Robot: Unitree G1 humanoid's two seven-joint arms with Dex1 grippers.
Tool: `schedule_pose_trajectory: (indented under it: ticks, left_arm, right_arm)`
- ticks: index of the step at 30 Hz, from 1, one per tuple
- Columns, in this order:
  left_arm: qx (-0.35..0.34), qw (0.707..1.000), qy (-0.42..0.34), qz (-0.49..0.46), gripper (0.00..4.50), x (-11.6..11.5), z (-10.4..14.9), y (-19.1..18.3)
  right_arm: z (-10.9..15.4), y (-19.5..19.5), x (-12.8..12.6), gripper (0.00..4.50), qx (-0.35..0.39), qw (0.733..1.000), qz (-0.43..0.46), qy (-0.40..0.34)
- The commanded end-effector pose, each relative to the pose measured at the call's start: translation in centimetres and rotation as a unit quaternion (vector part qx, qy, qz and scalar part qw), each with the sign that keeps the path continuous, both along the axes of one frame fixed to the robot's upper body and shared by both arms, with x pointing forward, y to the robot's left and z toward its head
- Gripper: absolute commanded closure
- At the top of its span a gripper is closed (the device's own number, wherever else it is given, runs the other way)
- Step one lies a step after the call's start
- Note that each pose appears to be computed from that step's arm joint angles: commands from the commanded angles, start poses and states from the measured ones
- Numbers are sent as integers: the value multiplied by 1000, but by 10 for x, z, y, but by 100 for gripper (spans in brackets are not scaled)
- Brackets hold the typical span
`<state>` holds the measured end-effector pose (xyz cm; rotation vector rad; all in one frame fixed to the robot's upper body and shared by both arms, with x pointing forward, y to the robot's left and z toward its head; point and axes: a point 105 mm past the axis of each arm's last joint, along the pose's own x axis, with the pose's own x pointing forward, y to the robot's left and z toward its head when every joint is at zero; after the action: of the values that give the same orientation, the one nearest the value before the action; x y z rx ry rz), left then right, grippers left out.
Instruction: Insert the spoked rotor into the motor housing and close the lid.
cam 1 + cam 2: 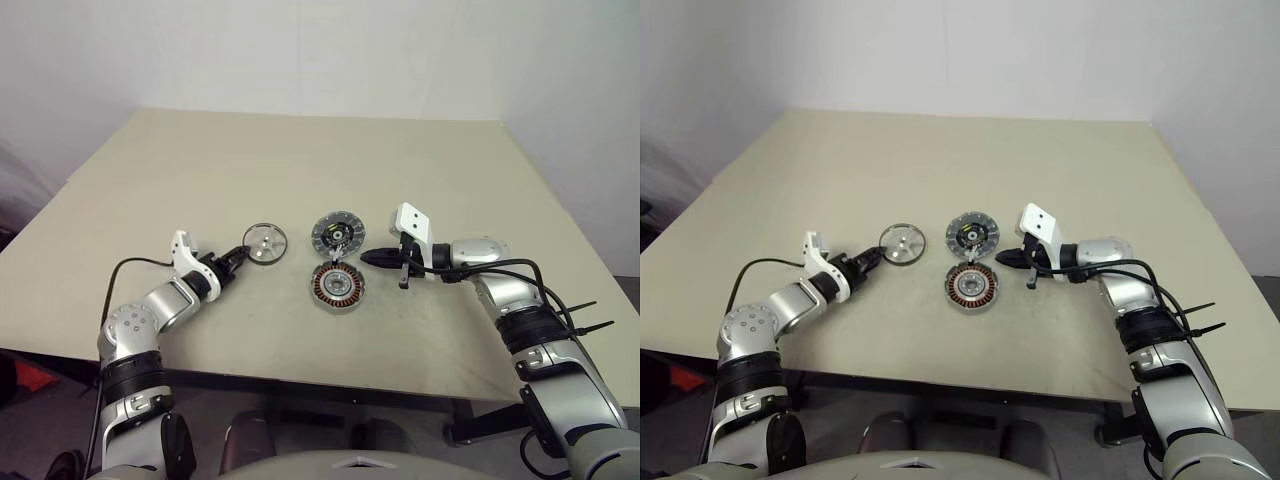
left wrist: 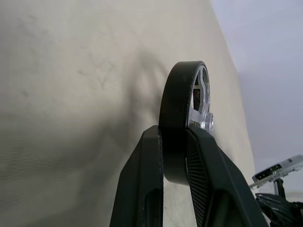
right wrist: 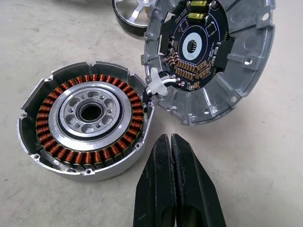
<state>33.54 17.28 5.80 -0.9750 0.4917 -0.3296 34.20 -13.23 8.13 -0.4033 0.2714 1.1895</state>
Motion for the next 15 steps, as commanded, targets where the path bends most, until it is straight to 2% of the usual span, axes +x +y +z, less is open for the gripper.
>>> schedule_pose_trajectory:
  ticks: [1,6,11,15]
  left_arm:
    - [-19,998,-54,-22,412,-2,26,-5]
    - [-56,995,-61,-61,412,-19,35,-12]
    - [-69,994,-40,-70,412,-32,32,-4]
    - [-86,992,-25,-91,412,-42,29,-11]
  right_arm:
    - [21,2,4,450,9,999,6,-33]
    - [23,-13,9,450,-4,999,-17,-31]
    - [21,-40,17,450,-32,998,-53,-30]
    - [20,-62,23,450,-52,995,-81,-29]
